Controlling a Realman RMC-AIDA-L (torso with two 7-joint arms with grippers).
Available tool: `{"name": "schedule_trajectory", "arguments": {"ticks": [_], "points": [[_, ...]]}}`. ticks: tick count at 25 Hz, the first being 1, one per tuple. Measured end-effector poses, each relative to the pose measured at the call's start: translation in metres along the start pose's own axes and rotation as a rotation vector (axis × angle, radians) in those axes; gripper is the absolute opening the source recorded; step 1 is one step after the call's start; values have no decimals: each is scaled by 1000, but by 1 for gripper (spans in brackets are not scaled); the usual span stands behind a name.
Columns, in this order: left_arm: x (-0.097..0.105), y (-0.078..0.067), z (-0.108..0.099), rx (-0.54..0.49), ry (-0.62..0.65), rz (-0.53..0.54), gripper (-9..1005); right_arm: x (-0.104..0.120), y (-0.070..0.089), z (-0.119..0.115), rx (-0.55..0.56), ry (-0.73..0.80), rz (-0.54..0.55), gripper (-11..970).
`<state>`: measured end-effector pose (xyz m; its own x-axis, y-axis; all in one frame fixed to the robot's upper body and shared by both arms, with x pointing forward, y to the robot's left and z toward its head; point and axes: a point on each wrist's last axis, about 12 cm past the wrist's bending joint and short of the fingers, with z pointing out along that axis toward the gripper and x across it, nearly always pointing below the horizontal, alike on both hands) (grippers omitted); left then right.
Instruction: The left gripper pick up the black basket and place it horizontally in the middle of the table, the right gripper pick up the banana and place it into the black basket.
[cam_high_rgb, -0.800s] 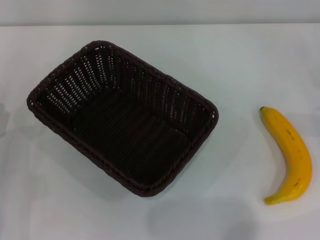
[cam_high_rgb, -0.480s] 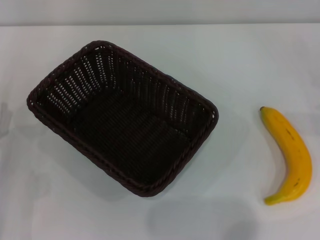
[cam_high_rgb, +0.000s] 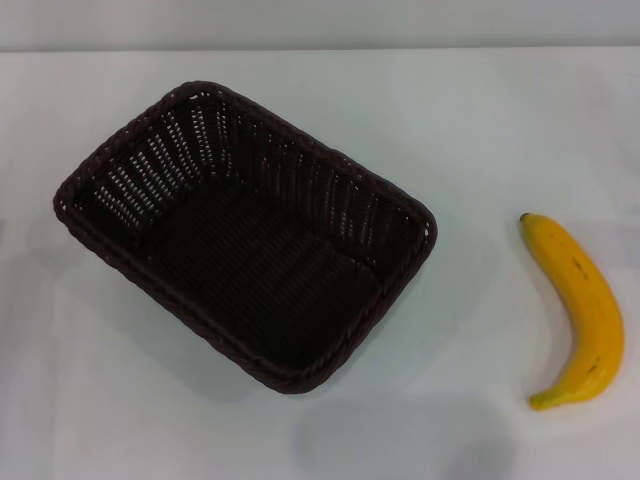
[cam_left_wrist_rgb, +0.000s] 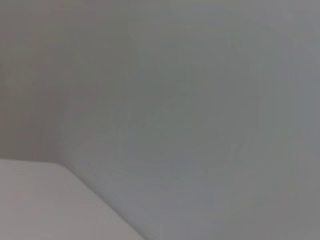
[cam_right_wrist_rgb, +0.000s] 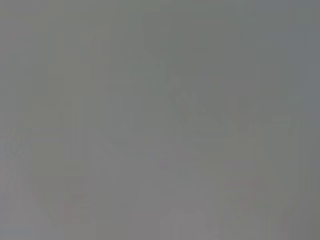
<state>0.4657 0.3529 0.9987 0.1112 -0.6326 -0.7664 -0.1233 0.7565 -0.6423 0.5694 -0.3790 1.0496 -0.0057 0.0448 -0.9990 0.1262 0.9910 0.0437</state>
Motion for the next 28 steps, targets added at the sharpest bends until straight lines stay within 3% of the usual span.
{"name": "schedule_trajectory", "arguments": {"ticks": [4, 8, 12, 15, 19, 23, 28], "points": [[-11, 4, 5, 37, 8, -66, 871, 0, 0, 0, -3, -1, -3, 884], [-47, 7, 33, 143, 156, -137, 870, -1, 1, 1, -7, -4, -6, 884], [-82, 1, 62, 226, 317, -140, 870, -4, 3, 4, -14, -13, -8, 884], [-118, -22, 101, 297, 520, -101, 870, -7, 8, 9, -29, -20, -9, 884], [-147, -59, 143, 314, 795, 32, 870, -10, 17, 14, -52, -26, -8, 884], [-160, -98, 172, 332, 944, 193, 869, -10, 21, 16, -61, -27, -6, 884], [-153, -148, 194, 389, 1065, 396, 869, -12, 24, 19, -67, -33, -1, 884]]}}
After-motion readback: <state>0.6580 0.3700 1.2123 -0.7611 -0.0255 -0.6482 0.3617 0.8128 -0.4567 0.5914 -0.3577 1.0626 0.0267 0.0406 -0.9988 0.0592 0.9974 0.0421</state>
